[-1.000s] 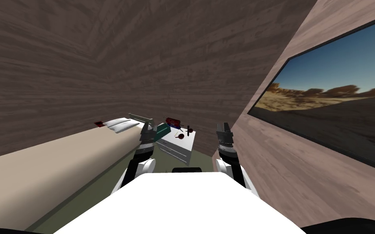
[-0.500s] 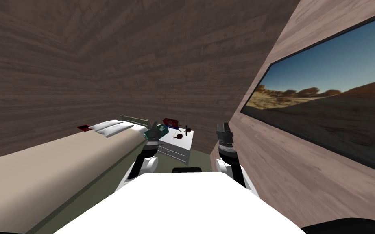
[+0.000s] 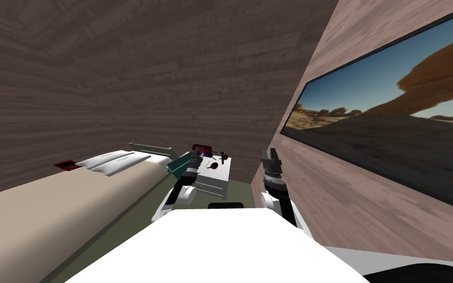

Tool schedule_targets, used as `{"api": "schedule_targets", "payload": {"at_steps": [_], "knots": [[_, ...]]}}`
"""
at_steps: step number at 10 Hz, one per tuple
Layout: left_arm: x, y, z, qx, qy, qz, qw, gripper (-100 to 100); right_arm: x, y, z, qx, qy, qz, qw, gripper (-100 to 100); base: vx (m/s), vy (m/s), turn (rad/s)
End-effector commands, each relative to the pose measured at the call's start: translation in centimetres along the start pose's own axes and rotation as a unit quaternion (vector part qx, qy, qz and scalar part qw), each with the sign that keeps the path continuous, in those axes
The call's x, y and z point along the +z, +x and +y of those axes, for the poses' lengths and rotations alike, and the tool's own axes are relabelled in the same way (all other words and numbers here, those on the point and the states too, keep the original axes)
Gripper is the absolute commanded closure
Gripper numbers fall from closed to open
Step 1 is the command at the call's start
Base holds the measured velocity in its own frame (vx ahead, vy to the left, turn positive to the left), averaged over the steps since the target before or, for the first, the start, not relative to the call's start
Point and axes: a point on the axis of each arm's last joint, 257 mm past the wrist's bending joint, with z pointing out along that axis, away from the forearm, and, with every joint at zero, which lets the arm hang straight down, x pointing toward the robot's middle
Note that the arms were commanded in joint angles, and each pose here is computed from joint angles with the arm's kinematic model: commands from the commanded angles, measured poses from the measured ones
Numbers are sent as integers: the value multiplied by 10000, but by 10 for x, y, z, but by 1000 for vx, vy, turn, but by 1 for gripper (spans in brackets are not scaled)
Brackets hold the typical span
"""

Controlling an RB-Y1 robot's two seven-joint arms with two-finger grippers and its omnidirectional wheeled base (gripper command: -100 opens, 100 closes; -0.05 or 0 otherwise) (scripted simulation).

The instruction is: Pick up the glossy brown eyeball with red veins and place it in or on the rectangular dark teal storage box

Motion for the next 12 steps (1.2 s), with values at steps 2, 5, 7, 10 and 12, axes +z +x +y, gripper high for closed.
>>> {"api": "schedule_targets", "payload": {"at_steps": [2,5,7,10,12], "knots": [[8,15,26,-132,-367,170,9991,-100,0,0,0,0,1,0,10000,0,-4,35,-76],[11,26,41,-205,-590,278,9977,-100,0,0,0,0,0,0,10000,0,-9,19,-115],[17,48,66,-324,-954,493,9937,-100,0,0,0,0,0,0,10000,0,-11,35,-168],[18,59,85,-358,-1260,599,9896,-100,0,0,0,0,0,0,10000,0,-12,40,-107],[18,70,100,-383,-1493,700,9856,-100,0,0,0,0,0,0,10000,0,-19,12,-100]]}}
